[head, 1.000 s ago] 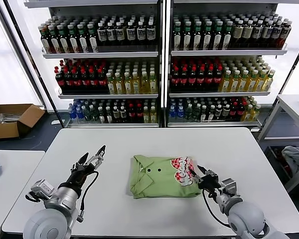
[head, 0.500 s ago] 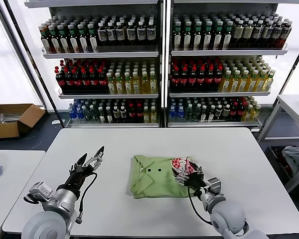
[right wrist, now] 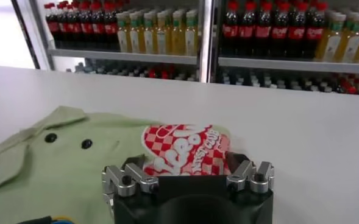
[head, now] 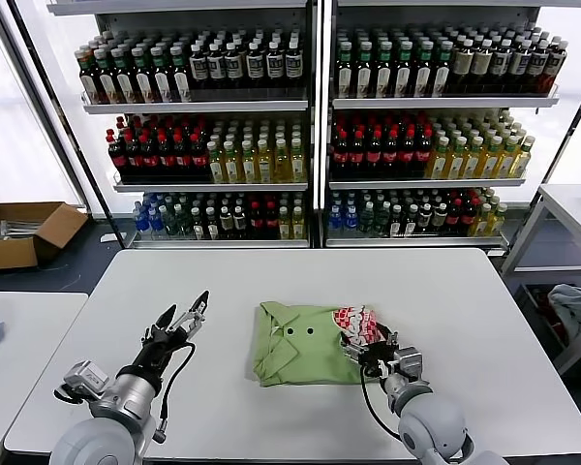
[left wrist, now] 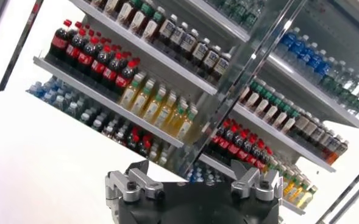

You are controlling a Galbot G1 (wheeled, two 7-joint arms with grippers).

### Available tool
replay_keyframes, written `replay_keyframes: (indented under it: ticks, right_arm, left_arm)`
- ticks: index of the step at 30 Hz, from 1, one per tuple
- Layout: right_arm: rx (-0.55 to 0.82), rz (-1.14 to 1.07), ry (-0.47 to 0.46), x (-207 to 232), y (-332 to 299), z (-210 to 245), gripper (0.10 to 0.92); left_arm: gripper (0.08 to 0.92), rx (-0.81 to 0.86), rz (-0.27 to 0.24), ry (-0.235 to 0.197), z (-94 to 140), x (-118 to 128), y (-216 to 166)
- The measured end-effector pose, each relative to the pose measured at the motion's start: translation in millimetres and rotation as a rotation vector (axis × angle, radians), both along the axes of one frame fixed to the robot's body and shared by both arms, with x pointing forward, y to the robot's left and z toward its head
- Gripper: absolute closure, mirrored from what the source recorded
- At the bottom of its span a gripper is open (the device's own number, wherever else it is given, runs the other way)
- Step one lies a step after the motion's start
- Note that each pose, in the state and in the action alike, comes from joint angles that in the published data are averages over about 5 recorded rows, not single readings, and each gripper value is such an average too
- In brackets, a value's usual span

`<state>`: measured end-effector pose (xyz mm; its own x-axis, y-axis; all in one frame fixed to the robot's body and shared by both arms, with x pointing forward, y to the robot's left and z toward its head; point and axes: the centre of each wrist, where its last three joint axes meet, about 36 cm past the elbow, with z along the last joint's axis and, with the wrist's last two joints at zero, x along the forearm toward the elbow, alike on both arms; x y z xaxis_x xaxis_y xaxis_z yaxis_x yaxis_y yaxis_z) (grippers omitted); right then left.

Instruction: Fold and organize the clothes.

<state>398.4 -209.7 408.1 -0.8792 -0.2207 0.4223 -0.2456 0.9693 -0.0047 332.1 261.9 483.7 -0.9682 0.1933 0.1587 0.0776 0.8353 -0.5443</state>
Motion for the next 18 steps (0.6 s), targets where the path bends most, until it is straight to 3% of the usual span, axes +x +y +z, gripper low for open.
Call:
replay_keyframes:
  ticks: [8,18]
  right_arm:
    - [0.049,-0.022,-0.114,-6,-12,26,0.2]
    - [0.104,-0.078,-0.313,-26,-54,38,0.2]
  left_arm:
    - [0.177,0.027,-0.002,-0.027,5,-5,2]
    - [0.177,0.155,0.016,-0.112,8,-21,9]
